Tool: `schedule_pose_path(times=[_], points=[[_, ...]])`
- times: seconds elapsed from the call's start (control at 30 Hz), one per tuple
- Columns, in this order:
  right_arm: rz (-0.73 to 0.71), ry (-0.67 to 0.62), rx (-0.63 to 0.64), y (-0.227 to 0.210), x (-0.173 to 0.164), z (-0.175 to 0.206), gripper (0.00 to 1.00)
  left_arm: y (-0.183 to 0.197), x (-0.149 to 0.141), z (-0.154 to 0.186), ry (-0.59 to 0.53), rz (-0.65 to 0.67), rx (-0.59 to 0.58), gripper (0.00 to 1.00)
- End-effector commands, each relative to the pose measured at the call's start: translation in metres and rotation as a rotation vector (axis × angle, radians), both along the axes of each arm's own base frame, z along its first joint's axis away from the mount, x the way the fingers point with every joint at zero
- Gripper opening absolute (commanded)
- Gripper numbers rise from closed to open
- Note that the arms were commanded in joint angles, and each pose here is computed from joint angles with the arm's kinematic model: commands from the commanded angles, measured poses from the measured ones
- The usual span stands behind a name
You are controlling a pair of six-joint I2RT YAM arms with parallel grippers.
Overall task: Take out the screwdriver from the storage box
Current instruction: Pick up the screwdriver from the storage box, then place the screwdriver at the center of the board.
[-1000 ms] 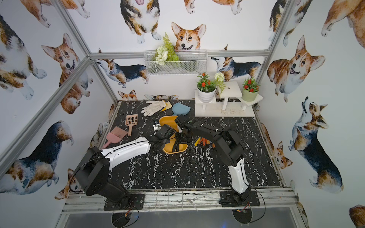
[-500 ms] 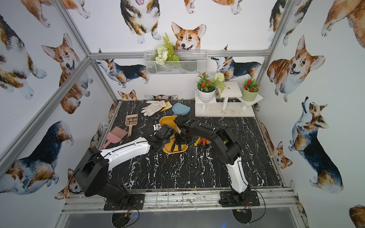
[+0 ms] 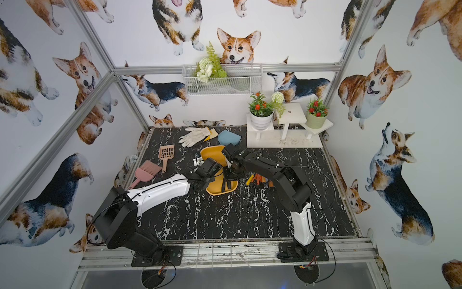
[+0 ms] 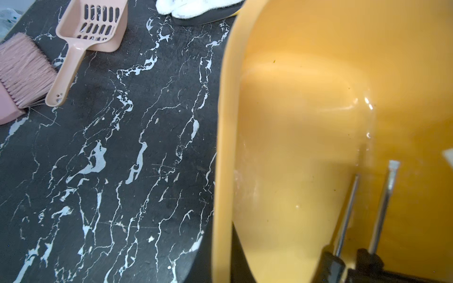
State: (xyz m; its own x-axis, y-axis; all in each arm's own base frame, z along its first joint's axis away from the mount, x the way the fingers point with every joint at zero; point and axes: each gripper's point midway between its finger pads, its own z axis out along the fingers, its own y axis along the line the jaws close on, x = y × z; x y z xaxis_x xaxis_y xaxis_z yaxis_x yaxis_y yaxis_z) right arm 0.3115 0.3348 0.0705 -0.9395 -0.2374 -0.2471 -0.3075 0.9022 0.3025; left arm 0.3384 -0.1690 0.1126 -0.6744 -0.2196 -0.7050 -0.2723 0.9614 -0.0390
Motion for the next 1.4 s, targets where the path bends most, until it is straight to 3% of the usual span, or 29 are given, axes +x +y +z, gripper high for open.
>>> schedule_pose_path(times=[0.0, 0.73, 1.37], points=[[-0.017, -0.047, -0.001, -0.007, 0.005, 0.013, 0.0, 0.003, 0.004, 0.004, -0.032, 0.027, -0.008, 0.0], [-0.132, -0.182, 0.066, -0.064, 0.027, 0.076, 0.0, 0.001, 0.005, 0.002, -0.022, 0.023, 0.003, 0.0], [-0.292, -0.084, -0.161, -0.194, 0.024, 0.041, 0.0, 0.002, 0.005, 0.002, -0.026, 0.022, 0.006, 0.0]])
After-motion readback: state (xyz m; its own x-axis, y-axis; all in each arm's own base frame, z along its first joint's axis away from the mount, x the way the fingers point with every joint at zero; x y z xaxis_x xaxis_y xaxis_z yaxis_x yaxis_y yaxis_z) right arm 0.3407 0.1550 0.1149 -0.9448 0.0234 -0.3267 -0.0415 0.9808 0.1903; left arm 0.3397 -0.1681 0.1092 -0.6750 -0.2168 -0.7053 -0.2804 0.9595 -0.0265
